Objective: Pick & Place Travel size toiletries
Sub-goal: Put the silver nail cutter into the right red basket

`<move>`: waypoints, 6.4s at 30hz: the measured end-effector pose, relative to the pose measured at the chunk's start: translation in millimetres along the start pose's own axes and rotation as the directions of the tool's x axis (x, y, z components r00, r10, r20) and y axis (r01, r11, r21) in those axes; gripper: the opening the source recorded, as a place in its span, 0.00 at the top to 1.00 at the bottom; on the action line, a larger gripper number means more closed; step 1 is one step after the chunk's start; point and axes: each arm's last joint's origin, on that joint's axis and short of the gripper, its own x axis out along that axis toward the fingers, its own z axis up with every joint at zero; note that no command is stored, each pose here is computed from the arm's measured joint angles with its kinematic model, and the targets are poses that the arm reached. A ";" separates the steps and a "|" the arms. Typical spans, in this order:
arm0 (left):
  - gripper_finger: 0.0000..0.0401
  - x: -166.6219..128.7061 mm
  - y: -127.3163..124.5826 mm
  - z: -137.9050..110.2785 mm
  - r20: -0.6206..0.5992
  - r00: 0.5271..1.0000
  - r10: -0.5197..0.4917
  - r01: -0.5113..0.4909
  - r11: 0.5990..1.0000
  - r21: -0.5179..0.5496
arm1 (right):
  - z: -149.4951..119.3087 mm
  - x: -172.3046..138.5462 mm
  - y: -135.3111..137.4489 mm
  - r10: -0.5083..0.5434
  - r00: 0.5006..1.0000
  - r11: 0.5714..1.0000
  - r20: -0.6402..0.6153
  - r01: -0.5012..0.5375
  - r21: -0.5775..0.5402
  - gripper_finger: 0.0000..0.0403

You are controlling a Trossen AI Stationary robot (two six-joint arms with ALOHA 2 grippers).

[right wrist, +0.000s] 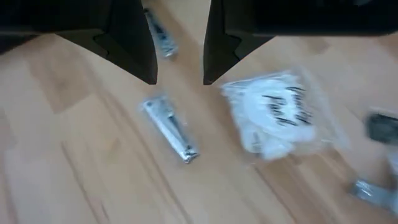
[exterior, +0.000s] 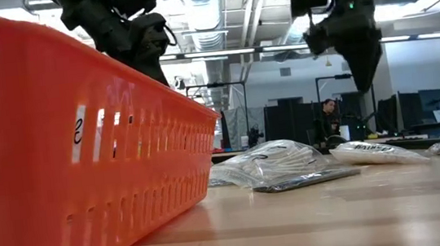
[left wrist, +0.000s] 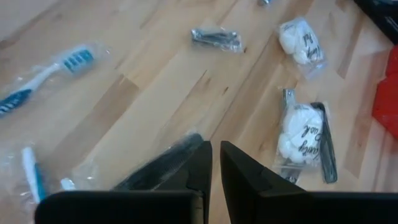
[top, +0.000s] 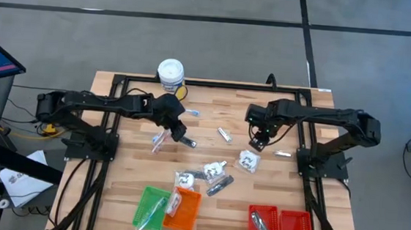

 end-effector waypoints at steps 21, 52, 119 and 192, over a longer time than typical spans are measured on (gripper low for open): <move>0.93 24.6 -7.3 -0.2 -0.037 0.993 -0.111 0.112 0.994 0.015 | -8.6 45.5 8.2 -0.015 0.997 0.786 0.077 0.059 -0.615 0.49; 0.93 19.9 -7.3 27.6 0.215 0.959 -0.184 0.198 0.979 -0.045 | -28.0 102.9 -20.1 -0.037 0.994 0.830 0.106 0.090 -0.550 0.35; 0.93 19.4 -25.6 22.3 0.194 0.938 -0.289 0.290 0.957 0.024 | -53.5 -18.3 16.6 0.186 0.980 0.973 0.076 -0.194 0.125 1.00; 0.98 -1.5 -125.9 -19.6 0.497 0.799 -0.338 0.487 0.849 -0.205 | -289.8 20.3 222.4 0.075 0.997 0.951 0.016 -0.076 0.300 0.86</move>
